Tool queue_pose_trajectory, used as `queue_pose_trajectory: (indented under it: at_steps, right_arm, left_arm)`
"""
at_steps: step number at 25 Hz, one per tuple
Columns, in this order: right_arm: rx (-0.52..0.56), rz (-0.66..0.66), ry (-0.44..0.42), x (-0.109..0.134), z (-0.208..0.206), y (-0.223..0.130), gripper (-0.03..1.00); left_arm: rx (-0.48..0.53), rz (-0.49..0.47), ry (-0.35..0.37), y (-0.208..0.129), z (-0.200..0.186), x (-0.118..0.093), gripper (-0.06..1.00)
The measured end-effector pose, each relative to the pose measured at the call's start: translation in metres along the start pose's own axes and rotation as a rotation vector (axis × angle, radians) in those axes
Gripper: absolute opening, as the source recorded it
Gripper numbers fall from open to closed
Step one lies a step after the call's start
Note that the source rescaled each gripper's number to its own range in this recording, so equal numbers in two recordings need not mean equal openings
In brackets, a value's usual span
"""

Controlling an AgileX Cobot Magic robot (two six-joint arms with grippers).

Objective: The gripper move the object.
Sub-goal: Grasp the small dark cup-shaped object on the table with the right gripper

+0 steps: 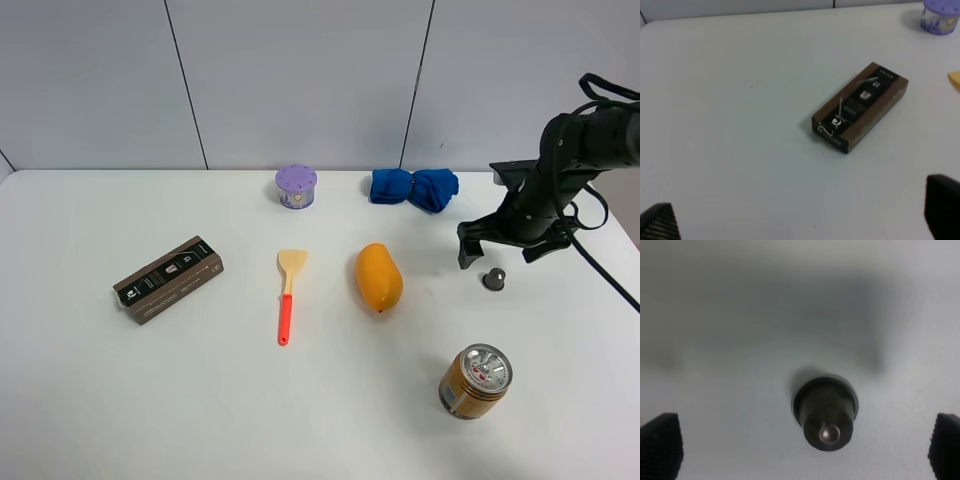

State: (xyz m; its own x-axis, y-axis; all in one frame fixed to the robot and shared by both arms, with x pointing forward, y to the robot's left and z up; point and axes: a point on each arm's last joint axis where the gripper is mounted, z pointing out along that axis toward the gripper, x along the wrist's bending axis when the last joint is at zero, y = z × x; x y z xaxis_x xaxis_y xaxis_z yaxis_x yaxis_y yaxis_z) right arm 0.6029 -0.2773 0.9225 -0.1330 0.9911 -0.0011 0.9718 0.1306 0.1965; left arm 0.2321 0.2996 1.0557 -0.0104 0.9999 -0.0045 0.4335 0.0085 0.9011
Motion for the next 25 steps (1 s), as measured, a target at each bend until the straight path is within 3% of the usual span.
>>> queue_pose_trajectory:
  at_steps: [11, 18, 25]
  right_arm:
    - [0.080, 0.021, -0.009, -0.001, 0.026, -0.005, 1.00]
    - [0.031, 0.020, -0.012, -0.002, 0.028, -0.001, 0.97]
    - [0.061, 0.047, -0.011, -0.002, 0.032, -0.003, 0.94]
  left_arm:
    - [0.000, 0.000, 0.000, 0.000, 0.000, 0.000, 1.00]
    - [0.000, 0.000, 0.000, 0.000, 0.000, 0.000, 1.00]
    - [0.000, 0.000, 0.000, 0.000, 0.000, 0.000, 1.00]
